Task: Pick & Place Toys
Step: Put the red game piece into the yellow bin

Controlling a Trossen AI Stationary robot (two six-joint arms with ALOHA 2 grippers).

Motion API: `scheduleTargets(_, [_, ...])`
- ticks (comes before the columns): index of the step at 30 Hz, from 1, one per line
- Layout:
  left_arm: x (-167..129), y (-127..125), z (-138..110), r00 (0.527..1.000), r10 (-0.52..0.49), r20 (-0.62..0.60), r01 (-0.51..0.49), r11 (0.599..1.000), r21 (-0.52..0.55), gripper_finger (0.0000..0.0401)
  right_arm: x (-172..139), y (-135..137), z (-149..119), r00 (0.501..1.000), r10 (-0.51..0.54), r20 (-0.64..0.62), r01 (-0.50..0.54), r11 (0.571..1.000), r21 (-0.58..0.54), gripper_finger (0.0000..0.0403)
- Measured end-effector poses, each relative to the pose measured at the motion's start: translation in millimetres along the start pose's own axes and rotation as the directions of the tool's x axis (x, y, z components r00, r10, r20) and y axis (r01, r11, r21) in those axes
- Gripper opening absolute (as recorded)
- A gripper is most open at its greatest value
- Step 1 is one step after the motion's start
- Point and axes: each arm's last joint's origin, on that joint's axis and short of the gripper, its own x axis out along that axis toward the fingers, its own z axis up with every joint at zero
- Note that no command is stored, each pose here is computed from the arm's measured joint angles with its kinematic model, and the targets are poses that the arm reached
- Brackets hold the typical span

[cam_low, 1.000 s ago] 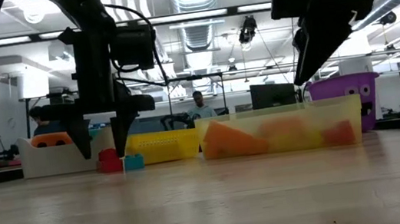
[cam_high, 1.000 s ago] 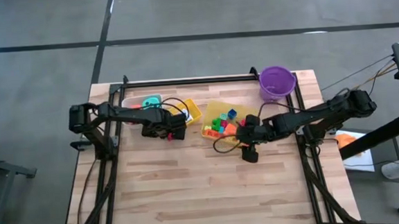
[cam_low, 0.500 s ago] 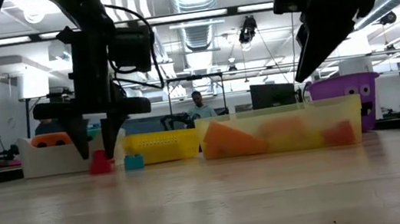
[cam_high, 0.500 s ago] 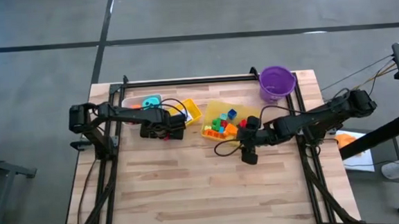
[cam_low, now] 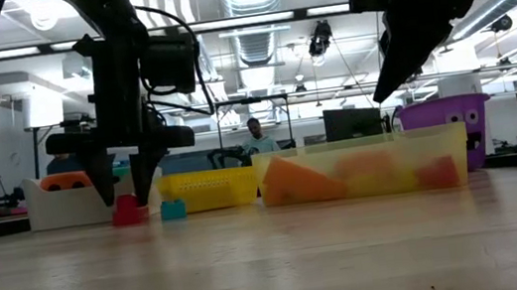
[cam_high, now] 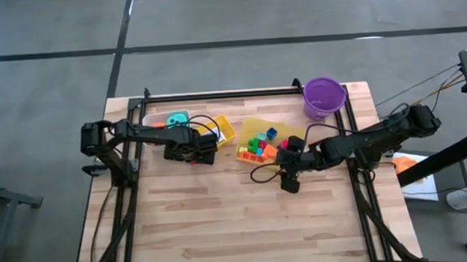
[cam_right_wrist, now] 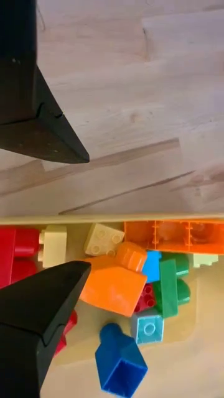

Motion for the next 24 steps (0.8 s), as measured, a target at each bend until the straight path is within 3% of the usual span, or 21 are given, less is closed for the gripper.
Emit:
scheduleTargets(5, [2, 0, 0, 1.0, -0.004, 0.002, 0.004, 0.999, -0.037, 0.0246, 0, 1, -1, 1.0, -0.004, 0.002, 0.004, 1.0, -0.008, 0.0268])
scheduleTargets(15, [15, 3, -2, 0.999, -0.04, 0.014, 0.041, 0.996, -0.08, 0.0237, -2, 8, -5, 1.0, 0.012, -0.001, -0.012, 0.999, -0.04, 0.0268])
scheduleTargets(24, [26, 10, -4, 0.999, -0.02, 0.047, 0.024, 0.996, -0.081, 0.0165, -2, 8, -5, 1.0, 0.015, 0.003, -0.015, 0.999, -0.036, 0.0268])
